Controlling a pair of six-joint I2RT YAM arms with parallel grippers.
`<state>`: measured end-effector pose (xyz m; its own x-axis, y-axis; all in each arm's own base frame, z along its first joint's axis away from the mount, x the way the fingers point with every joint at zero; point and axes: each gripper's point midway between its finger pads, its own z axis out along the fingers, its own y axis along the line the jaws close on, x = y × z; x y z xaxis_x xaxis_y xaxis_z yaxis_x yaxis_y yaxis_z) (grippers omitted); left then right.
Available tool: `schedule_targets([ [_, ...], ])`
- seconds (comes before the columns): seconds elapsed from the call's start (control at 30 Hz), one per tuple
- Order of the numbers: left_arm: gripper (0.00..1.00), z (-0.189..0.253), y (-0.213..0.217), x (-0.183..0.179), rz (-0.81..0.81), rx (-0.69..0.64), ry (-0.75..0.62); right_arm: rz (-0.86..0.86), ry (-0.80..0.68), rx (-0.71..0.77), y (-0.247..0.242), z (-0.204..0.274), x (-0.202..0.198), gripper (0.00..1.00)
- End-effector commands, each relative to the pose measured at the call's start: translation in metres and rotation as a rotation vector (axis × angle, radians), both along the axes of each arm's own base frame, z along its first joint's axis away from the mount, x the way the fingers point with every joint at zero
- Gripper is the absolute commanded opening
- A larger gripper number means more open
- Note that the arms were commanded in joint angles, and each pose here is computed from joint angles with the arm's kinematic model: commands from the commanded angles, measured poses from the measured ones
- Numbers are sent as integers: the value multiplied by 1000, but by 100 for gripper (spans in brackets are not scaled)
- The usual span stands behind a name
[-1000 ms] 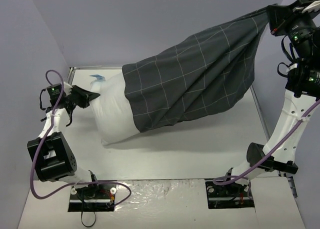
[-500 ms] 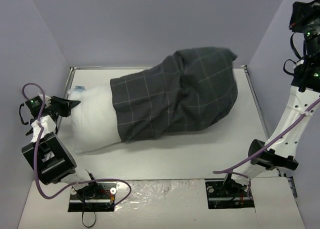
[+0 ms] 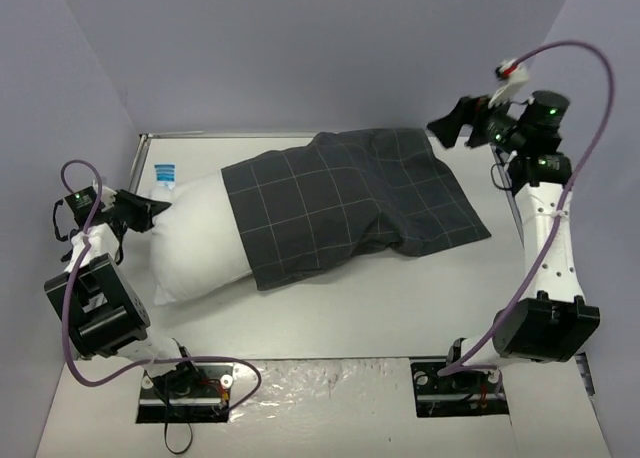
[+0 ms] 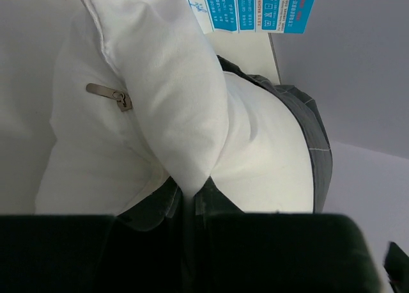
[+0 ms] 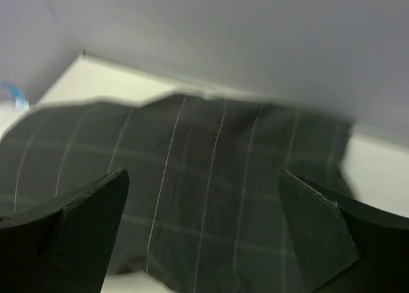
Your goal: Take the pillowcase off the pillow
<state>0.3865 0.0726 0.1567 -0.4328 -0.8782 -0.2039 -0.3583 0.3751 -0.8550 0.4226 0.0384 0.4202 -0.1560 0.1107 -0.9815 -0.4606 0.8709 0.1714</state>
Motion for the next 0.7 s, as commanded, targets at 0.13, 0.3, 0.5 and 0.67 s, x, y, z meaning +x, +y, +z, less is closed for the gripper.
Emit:
schedule_targets([
  [0.13, 2, 16, -21, 0, -95, 26, -41, 331, 402, -262, 61, -183, -49, 100],
  [0.3, 2, 13, -23, -5, -105, 24, -31, 620, 118, -846, 61, -229, -103, 100],
  [0.5, 2, 16, -24, -5, -101, 25, -34, 755, 82, -1058, 47, -275, -110, 100],
  [0.67, 2, 16, -25, -7, -100, 25, -32, 763, 174, -1103, 48, -315, -89, 97],
])
